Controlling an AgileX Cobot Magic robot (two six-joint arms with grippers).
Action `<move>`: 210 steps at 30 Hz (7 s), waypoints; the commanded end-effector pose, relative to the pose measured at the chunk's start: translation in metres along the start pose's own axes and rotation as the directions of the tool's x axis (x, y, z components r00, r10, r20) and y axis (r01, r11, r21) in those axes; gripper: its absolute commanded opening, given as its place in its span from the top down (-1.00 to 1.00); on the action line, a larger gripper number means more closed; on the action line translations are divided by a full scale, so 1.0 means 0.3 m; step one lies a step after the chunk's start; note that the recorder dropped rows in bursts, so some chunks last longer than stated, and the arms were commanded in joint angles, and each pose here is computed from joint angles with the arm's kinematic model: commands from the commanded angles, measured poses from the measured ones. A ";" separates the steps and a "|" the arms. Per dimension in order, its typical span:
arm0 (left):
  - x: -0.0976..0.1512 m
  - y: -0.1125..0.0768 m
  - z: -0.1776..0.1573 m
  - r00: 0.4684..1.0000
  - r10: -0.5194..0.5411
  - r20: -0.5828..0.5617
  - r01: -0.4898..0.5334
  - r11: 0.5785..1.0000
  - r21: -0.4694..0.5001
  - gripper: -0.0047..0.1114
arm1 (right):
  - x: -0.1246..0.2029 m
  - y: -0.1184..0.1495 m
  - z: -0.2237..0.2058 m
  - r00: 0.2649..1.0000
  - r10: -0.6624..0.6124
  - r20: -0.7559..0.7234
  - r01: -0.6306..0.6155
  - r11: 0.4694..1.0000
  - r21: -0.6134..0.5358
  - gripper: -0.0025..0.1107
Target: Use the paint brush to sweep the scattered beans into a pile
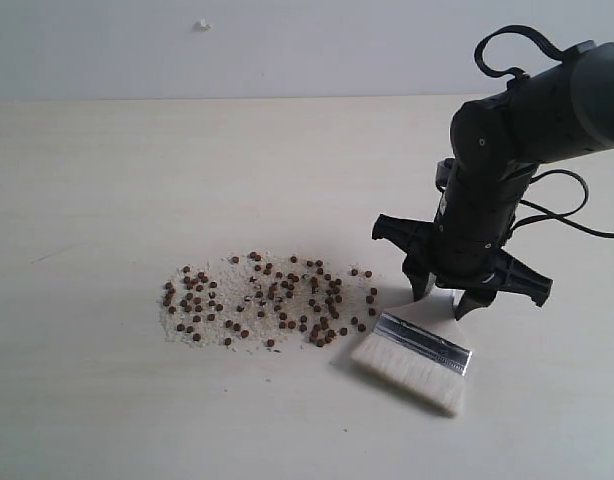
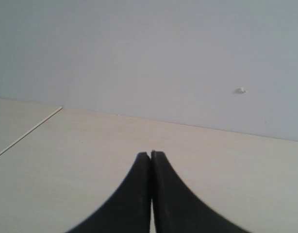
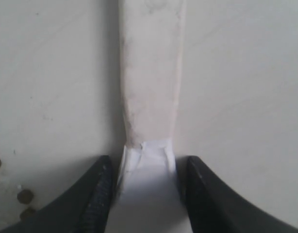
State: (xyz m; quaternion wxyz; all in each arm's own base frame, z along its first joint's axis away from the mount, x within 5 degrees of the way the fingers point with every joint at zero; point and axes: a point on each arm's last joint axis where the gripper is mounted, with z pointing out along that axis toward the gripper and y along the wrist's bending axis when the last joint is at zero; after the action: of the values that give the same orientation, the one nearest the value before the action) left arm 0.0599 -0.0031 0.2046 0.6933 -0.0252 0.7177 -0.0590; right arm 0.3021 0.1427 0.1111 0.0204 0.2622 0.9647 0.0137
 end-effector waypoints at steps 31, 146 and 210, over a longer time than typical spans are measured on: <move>0.002 -0.001 -0.002 1.000 -0.009 0.006 0.009 1.000 0.005 0.92 | -0.066 -0.097 -0.006 0.797 -0.604 -0.018 0.566 0.735 0.373 0.96; 0.002 -0.001 -0.002 1.000 -0.009 0.006 0.009 1.000 0.005 0.92 | 0.160 -0.191 -0.485 0.304 -0.763 0.571 0.922 0.387 0.027 0.96; -0.154 -0.447 0.502 0.974 0.202 0.108 -0.144 0.176 0.974 0.92 | 0.207 -0.017 -0.436 0.003 -0.666 0.746 0.989 -0.110 -0.103 0.96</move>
State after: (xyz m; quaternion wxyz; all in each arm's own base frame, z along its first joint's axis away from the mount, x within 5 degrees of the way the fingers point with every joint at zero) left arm 0.2033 -0.1353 0.2558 0.5171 0.5164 0.5419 -0.4150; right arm 0.2332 0.1683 0.2359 0.3244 -0.5223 0.7431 0.2641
